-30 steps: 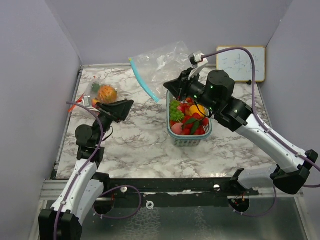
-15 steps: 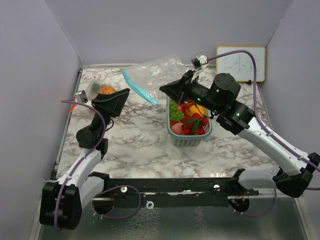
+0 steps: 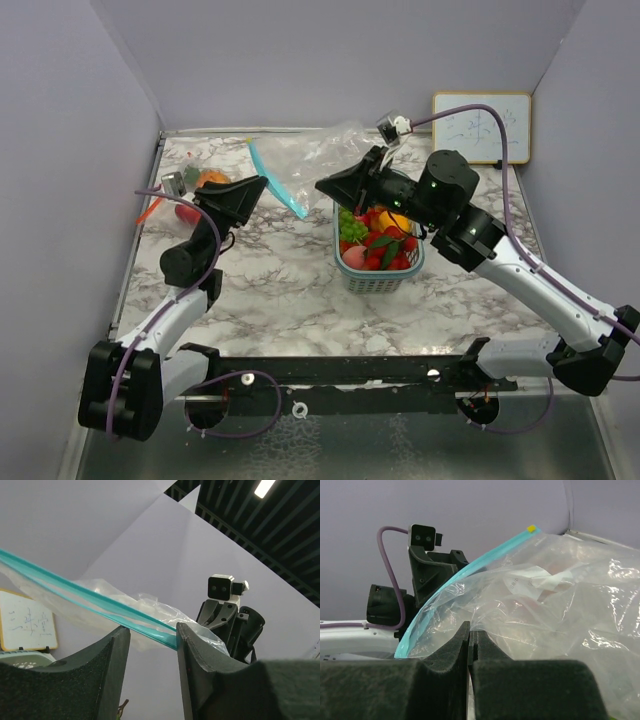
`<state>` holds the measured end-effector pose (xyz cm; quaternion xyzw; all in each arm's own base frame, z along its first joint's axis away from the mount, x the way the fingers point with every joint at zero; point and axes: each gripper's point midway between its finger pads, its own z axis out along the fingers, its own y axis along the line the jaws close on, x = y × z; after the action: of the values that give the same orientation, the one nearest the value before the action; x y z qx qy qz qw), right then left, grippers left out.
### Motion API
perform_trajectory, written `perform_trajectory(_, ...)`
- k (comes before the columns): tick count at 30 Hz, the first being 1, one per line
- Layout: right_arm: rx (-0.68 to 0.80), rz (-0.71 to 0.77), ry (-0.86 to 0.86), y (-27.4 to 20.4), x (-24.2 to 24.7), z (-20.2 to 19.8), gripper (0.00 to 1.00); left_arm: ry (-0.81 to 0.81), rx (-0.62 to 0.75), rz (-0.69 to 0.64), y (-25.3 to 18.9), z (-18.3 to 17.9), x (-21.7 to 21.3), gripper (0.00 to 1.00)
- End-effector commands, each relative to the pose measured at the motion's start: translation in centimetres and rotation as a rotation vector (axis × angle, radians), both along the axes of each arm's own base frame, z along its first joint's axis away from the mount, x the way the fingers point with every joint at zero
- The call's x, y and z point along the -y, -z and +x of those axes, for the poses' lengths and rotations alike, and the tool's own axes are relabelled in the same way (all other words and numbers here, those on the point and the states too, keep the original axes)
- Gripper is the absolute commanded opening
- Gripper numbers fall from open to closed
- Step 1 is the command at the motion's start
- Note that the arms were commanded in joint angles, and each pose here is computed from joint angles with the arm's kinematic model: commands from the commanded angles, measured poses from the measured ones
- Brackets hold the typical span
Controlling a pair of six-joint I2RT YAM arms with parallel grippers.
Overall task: Place the food in the zip-top bag and seal the zipper
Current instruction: Open the zipper of the food storage bag.
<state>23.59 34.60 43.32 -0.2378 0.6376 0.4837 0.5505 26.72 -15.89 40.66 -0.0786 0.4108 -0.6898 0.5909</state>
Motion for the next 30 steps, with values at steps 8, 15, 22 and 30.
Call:
perform_trajectory(8, 0.012, 0.046, -0.012, -1.1, 0.9, -0.9, 0.01, 0.015, 0.112, -0.058, -1.5, -1.5, -0.2, 0.02)
perform_trajectory(15, -0.037, -0.018, -0.02, 1.9, 0.6, -0.8, 0.01, 0.019, 0.147, -0.033, -1.8, -1.7, 0.1, 0.0)
perform_trajectory(22, -0.015, -0.287, 0.076, 5.3, 2.0, 1.4, 0.46, -0.002, 0.036, 0.413, 2.7, 0.6, 3.5, 0.0)
perform_trajectory(30, 0.026, -0.358, 0.028, 6.3, 0.4, 2.2, 0.54, -0.261, -0.238, 0.952, 8.2, 3.3, -0.6, 0.0)
